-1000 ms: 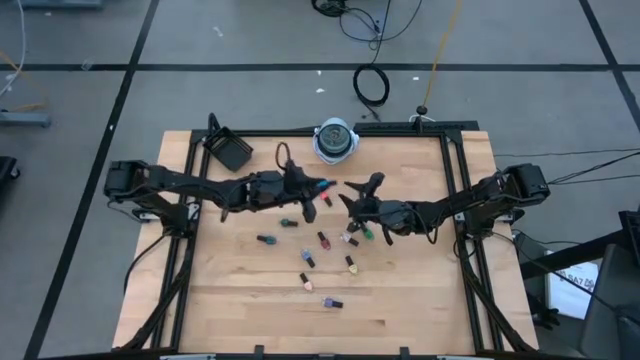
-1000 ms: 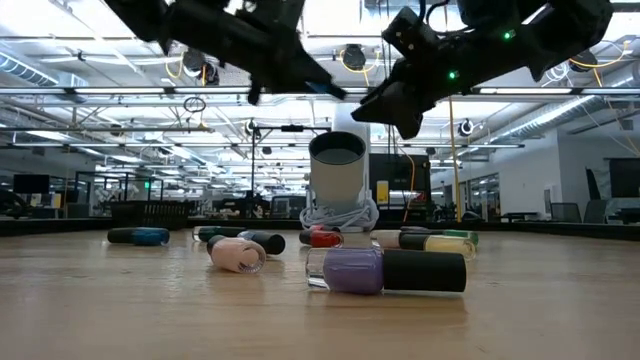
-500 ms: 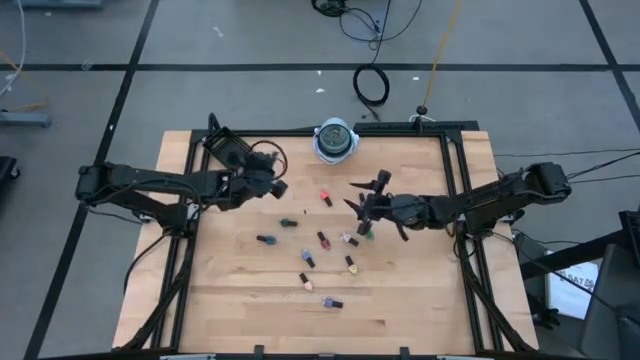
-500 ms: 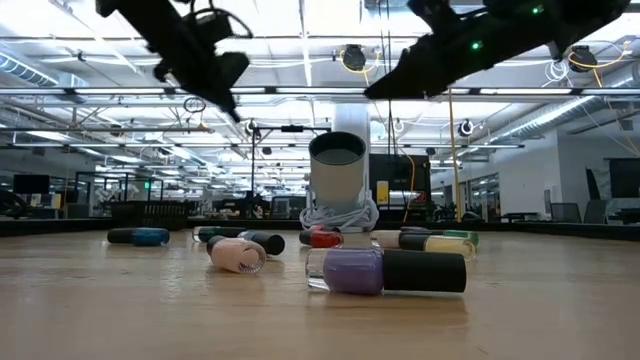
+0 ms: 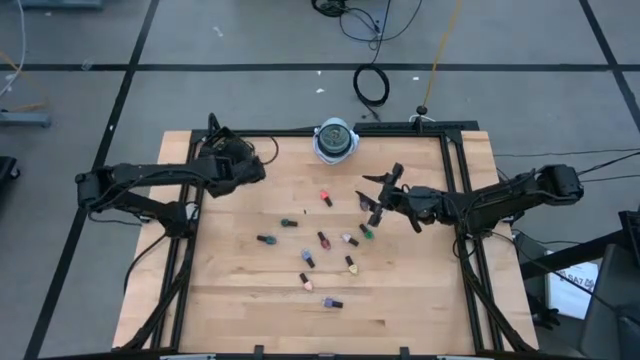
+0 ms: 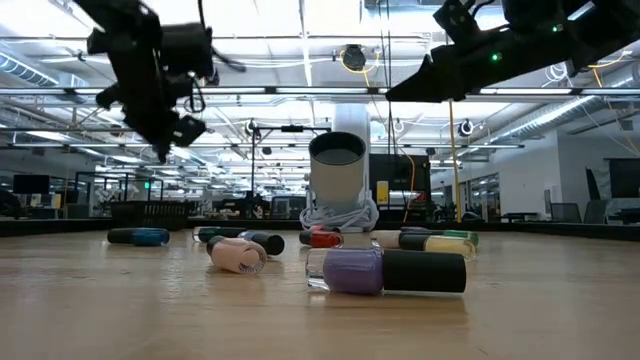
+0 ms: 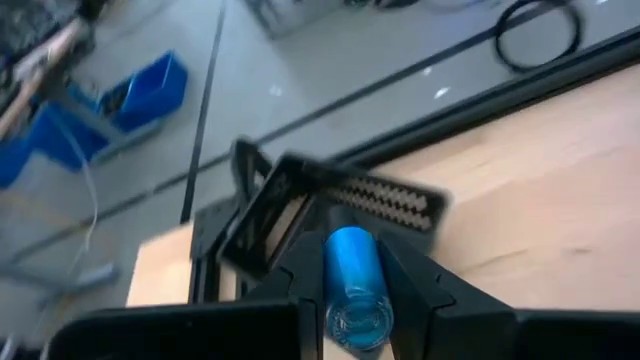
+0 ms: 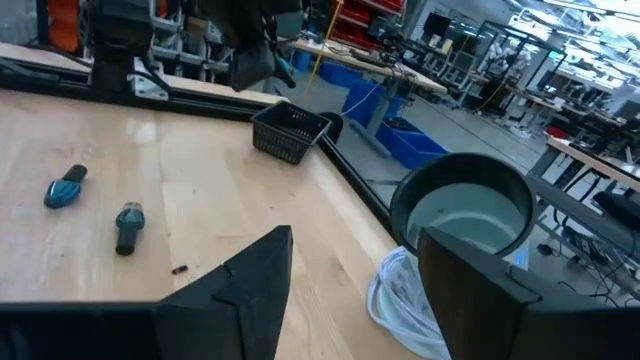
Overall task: Pick & Place Nail Polish
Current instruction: Put the light blue nail polish bottle into the black bin
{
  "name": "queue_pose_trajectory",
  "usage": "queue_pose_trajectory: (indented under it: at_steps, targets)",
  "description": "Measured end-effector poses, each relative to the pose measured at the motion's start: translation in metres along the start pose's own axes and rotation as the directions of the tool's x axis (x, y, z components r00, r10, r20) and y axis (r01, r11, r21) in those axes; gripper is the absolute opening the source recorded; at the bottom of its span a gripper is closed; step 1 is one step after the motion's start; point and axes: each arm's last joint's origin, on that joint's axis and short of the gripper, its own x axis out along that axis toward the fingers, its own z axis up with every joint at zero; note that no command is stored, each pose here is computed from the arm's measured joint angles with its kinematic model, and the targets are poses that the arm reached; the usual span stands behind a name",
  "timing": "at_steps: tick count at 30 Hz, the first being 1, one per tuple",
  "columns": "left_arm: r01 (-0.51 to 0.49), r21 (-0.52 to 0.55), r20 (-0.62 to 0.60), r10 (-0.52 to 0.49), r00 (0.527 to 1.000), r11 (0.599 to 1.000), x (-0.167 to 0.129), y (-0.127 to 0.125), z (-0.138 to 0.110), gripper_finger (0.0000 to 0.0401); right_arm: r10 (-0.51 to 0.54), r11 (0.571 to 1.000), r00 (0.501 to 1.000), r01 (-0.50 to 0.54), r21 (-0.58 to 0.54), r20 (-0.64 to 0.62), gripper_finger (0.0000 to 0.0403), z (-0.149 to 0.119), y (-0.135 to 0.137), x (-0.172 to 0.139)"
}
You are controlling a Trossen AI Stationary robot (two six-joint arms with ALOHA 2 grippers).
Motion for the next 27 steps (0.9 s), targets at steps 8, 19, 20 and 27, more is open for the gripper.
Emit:
queue_pose_trajectory:
  at_steps: [8,19,20,27]
  targets:
    - [0.007,-0.091,-0.072,-0.013,0.997,0.996,0.047,0.01,-0.018,0.0051,0.0,1.0,1.0,0.0,0.0,0.0,0.0203,0.0,0.0,0.0]
    - [-0.008,-0.159,-0.108,-0.01,0.994,0.987,0.069,0.023,-0.022,0.0051,-0.001,1.0,1.0,0.001,0.015,0.0,0.0203,0.0,0.0,0.0]
    - [-0.013,-0.163,-0.11,-0.005,0.994,0.986,0.07,0.024,-0.022,0.0051,0.0,1.0,1.0,0.0,0.015,0.0,0.0203,0.0,0.0,0.0]
    - [-0.037,-0.186,-0.12,0.014,0.993,0.982,0.074,0.029,-0.021,0.0103,0.0,1.0,1.0,0.0,0.015,0.0,0.0203,0.0,0.0,0.0]
